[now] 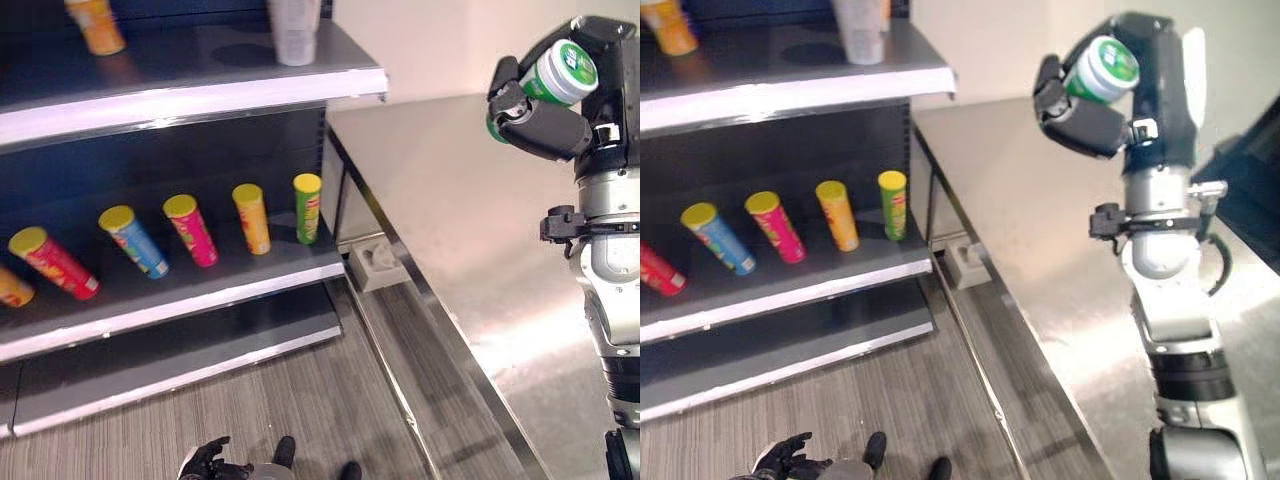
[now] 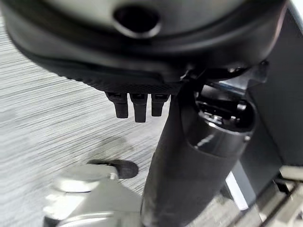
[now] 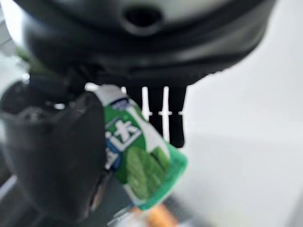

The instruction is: Put the goods on the table back onto the shelves and tidy them up.

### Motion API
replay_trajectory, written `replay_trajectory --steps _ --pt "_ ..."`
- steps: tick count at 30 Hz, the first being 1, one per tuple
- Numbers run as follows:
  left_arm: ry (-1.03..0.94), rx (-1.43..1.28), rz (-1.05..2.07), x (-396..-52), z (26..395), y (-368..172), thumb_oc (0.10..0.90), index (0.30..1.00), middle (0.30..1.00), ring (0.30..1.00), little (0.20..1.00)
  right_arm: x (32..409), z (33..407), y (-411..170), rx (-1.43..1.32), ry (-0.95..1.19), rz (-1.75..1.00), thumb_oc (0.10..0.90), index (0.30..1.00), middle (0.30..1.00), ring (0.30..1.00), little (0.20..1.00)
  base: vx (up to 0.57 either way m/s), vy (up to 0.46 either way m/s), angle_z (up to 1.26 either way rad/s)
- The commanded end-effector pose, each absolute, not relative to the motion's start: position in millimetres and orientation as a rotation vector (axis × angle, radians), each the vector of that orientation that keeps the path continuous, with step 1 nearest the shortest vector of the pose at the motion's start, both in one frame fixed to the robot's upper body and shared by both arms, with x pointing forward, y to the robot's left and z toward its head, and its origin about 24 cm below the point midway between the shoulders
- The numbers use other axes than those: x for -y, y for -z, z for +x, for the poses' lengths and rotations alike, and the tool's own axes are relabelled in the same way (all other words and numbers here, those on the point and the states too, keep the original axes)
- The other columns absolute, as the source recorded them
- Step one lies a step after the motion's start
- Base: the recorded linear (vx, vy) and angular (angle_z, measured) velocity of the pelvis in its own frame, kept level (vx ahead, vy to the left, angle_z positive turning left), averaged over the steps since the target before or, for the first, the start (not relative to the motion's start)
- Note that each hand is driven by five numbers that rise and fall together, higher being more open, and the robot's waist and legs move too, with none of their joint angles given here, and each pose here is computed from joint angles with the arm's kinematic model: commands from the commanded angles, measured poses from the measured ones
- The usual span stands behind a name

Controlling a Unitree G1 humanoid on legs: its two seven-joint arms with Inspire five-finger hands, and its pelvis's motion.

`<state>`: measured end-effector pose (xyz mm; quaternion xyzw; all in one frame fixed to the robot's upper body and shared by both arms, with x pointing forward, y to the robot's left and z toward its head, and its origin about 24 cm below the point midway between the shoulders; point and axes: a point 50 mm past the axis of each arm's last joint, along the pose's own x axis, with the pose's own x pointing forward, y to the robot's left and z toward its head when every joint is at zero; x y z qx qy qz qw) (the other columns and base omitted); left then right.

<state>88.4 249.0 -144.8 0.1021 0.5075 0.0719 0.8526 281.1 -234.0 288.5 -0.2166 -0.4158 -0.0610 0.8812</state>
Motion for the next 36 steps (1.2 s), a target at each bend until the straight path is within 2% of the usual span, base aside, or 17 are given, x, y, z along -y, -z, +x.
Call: replay_trajectory --steps 1,11,16,29,31,36 --pt "-0.153 -1.062 0.263 -266.6 89.7 139.7 0.800 0.900 0.900 0.900 0.900 223.9 248.3 -352.2 1.180 0.081 -0.450 0.400 0.300 0.300 0.300 0.300 -0.20 -0.063 0.56" --pt "-0.164 -1.141 0.289 -265.3 75.1 147.3 0.800 0.900 0.900 0.900 0.900 194.7 231.9 -383.1 1.319 -0.051 -0.456 0.400 0.300 0.300 0.300 0.300 -0.06 0.139 0.84" --pt "-0.129 -1.167 0.317 -261.1 70.2 150.4 0.800 0.900 0.900 0.900 0.900 197.2 232.5 -377.7 1.304 -0.048 -0.444 0.400 0.300 0.300 0.300 0.300 0.05 0.276 0.43" --pt "-0.145 -1.198 0.381 -275.4 60.4 148.3 0.800 0.900 0.900 0.900 0.900 188.2 262.0 -370.5 1.187 -0.039 -0.460 0.400 0.300 0.300 0.300 0.300 0.01 0.223 0.00" --pt "-0.168 -1.152 0.402 -287.5 72.7 140.6 0.800 0.900 0.900 0.900 0.900 191.1 268.7 -372.0 1.141 -0.050 -0.496 0.400 0.300 0.300 0.300 0.300 -0.07 0.010 -0.11" --pt "-0.195 -1.139 0.390 -294.5 74.8 137.0 0.800 0.900 0.900 0.900 0.900 197.6 285.9 -380.8 1.066 -0.040 -0.508 0.400 0.300 0.300 0.300 0.300 0.07 -0.104 0.40"
